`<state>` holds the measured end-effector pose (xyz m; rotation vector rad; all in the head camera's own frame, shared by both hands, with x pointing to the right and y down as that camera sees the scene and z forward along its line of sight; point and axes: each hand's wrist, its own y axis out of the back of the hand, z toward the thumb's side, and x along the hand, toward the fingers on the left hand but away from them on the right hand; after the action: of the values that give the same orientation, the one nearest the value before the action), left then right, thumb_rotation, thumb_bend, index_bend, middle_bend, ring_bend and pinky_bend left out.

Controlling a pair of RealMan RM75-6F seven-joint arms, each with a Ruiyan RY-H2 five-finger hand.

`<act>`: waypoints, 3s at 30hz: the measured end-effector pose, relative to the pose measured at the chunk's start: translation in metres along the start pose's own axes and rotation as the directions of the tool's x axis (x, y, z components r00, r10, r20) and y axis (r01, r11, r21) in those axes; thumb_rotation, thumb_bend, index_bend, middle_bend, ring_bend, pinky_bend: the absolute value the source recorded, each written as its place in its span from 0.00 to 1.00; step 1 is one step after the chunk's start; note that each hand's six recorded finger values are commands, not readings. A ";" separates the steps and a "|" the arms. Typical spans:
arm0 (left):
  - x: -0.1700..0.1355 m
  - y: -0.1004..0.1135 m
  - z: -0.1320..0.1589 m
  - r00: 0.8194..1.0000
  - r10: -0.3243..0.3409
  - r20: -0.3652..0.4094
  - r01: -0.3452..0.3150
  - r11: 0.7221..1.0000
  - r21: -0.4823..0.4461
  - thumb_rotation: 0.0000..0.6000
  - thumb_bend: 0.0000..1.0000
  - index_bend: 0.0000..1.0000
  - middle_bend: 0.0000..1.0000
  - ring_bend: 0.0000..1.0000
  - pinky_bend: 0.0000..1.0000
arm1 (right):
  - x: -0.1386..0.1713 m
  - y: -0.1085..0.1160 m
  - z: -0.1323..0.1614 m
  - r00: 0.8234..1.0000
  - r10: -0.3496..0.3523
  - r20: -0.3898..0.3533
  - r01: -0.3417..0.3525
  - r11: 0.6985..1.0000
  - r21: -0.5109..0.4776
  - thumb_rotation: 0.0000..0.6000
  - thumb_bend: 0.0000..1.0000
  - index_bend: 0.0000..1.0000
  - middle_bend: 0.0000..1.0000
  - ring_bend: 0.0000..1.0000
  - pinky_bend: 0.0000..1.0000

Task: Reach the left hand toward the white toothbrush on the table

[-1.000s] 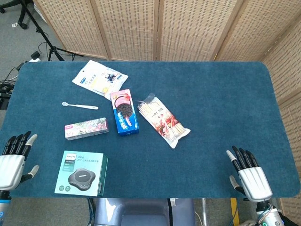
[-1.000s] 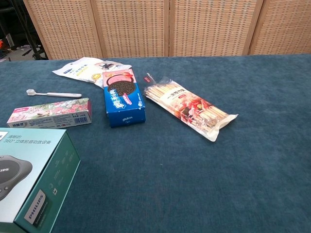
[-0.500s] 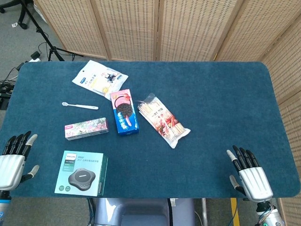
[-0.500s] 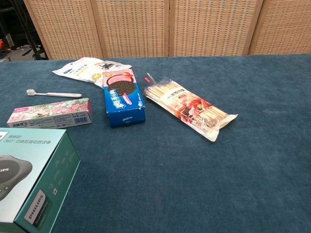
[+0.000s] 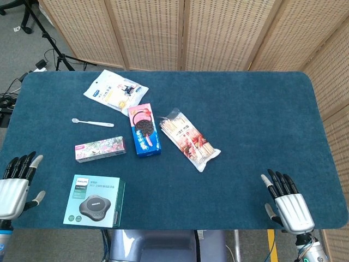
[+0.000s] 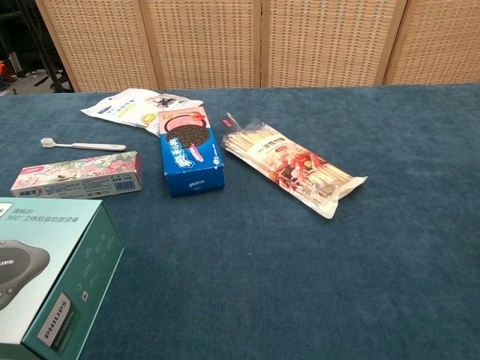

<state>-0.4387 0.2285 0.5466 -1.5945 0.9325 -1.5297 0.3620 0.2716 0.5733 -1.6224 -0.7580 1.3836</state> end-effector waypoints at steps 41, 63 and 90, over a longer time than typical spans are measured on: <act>0.178 0.039 -0.004 0.902 -0.429 -0.039 0.409 0.882 -0.233 1.00 1.00 0.00 0.65 0.72 0.57 | -0.010 -0.019 -0.002 0.998 0.061 0.020 -0.061 0.998 0.021 1.00 0.47 0.00 0.00 0.00 0.08; 0.235 -0.002 -0.016 0.771 -0.632 -0.084 0.566 0.739 -0.366 1.00 1.00 0.00 0.65 0.72 0.63 | -0.015 -0.029 -0.004 0.995 0.091 0.032 -0.092 0.995 0.028 1.00 0.47 0.00 0.00 0.00 0.08; 0.263 -0.037 -0.015 0.719 -0.685 -0.119 0.608 0.702 -0.371 1.00 1.00 0.00 0.65 0.72 0.63 | -0.019 -0.035 -0.006 0.994 0.104 0.037 -0.105 0.994 0.032 1.00 0.47 0.00 0.00 0.00 0.08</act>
<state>-0.4447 0.0142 0.7036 -2.1511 0.7927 -2.2033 0.3667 0.2699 0.6126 -1.6349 -0.6748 1.4954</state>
